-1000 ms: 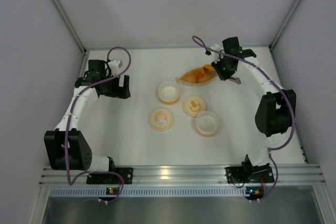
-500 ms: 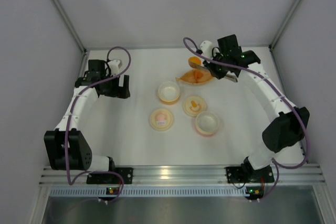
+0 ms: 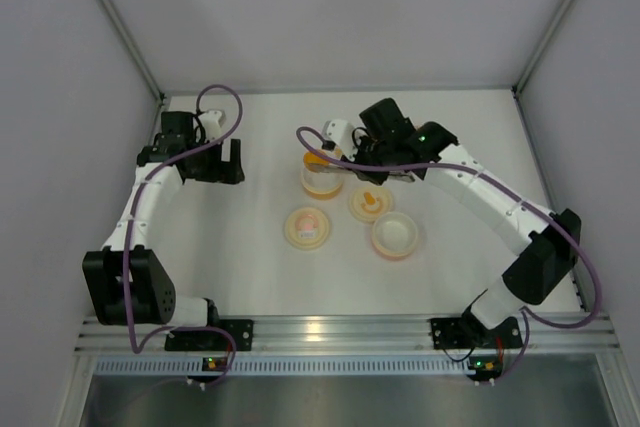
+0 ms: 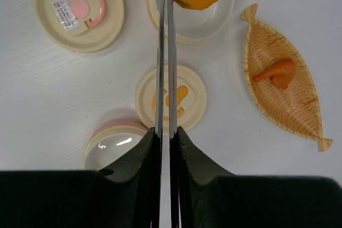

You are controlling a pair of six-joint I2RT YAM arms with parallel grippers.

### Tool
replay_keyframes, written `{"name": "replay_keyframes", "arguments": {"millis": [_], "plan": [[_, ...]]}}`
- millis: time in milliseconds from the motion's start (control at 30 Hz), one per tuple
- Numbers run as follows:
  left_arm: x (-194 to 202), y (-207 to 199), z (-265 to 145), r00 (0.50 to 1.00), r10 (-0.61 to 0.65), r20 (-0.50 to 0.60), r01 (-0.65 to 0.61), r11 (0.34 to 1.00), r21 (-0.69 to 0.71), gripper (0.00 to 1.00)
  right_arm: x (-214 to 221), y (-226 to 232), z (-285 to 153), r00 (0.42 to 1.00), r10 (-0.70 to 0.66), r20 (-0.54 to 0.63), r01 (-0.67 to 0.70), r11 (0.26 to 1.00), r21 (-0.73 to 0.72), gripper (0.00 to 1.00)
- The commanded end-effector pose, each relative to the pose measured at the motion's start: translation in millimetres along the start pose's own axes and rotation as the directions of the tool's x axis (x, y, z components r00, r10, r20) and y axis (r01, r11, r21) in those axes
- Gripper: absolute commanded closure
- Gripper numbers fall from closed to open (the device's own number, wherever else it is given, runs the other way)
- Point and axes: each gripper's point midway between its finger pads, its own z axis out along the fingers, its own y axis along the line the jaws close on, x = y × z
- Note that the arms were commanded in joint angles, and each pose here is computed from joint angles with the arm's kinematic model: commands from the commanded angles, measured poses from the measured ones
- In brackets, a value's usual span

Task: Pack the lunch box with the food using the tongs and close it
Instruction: Place the fake food in the packing box.

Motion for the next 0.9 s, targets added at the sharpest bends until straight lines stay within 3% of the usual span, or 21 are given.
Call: {"name": "replay_keyframes", "arguments": {"millis": [0, 867], "plan": [[-13.3, -1.8, -11.3, 0.999, 0.003, 0.048, -0.003, 1.000, 0.002, 0.02, -0.9, 3.2, 18.0, 1.000, -0.010, -0.008, 0.010, 1.000, 0.006, 1.00], [-5.6, 3.3, -8.8, 0.999, 0.009, 0.039, -0.008, 1.000, -0.013, 0.02, 23.7, -17.6, 83.7, 0.996, 0.006, -0.088, -0.001, 0.998, 0.059, 1.00]]}}
